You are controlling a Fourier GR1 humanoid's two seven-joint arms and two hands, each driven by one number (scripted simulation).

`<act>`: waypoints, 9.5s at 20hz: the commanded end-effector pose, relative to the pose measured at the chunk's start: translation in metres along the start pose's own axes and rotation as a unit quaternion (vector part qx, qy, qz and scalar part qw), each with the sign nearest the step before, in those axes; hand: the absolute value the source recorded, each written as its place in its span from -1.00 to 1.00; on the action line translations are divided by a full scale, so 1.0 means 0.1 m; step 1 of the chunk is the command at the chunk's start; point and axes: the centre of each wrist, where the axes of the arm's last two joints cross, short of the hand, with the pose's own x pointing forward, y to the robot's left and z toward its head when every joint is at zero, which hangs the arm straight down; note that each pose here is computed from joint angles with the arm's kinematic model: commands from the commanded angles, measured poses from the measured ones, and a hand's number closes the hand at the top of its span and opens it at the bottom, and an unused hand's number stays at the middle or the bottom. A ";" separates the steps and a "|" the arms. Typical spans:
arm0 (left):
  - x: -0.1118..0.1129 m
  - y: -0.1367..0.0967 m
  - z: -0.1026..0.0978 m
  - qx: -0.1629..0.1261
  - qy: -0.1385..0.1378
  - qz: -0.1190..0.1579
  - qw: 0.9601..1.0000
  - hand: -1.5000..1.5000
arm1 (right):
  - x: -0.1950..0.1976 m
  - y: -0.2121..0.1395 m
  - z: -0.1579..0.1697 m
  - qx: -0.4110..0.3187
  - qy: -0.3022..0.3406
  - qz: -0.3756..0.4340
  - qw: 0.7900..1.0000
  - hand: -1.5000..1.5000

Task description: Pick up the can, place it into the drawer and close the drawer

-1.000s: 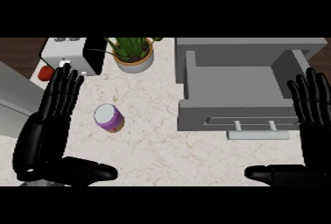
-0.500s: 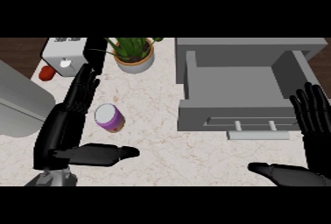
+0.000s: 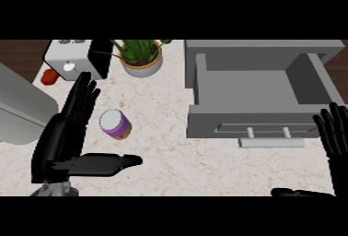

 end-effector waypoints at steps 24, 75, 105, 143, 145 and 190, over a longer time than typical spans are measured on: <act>-1.02 0.20 -0.25 0.043 0.038 -0.002 0.998 -1.00 | -0.24 -0.27 0.19 -0.007 -0.002 0.004 1.000 -1.00; -2.30 0.52 -0.18 0.055 0.091 -0.007 0.994 -1.00 | -0.09 -0.19 0.06 -0.008 -0.007 0.007 1.000 -1.00; -2.19 0.06 -0.76 -0.005 0.056 0.064 0.996 1.00 | -0.11 -0.29 0.24 -0.015 -0.010 -0.003 1.000 -1.00; 0.31 -1.06 -1.18 -0.047 -0.061 0.014 0.997 1.00 | 0.13 -0.36 0.29 -0.031 -0.027 -0.008 0.999 -1.00; 0.42 -1.05 -1.41 -0.053 -0.065 0.013 0.996 1.00 | 0.26 -0.35 0.39 -0.025 -0.025 -0.003 0.999 -1.00; 0.75 -2.02 -2.05 -0.010 -0.044 -0.100 0.994 1.00 | 0.15 -0.17 0.00 -0.007 -0.043 -0.013 0.999 -1.00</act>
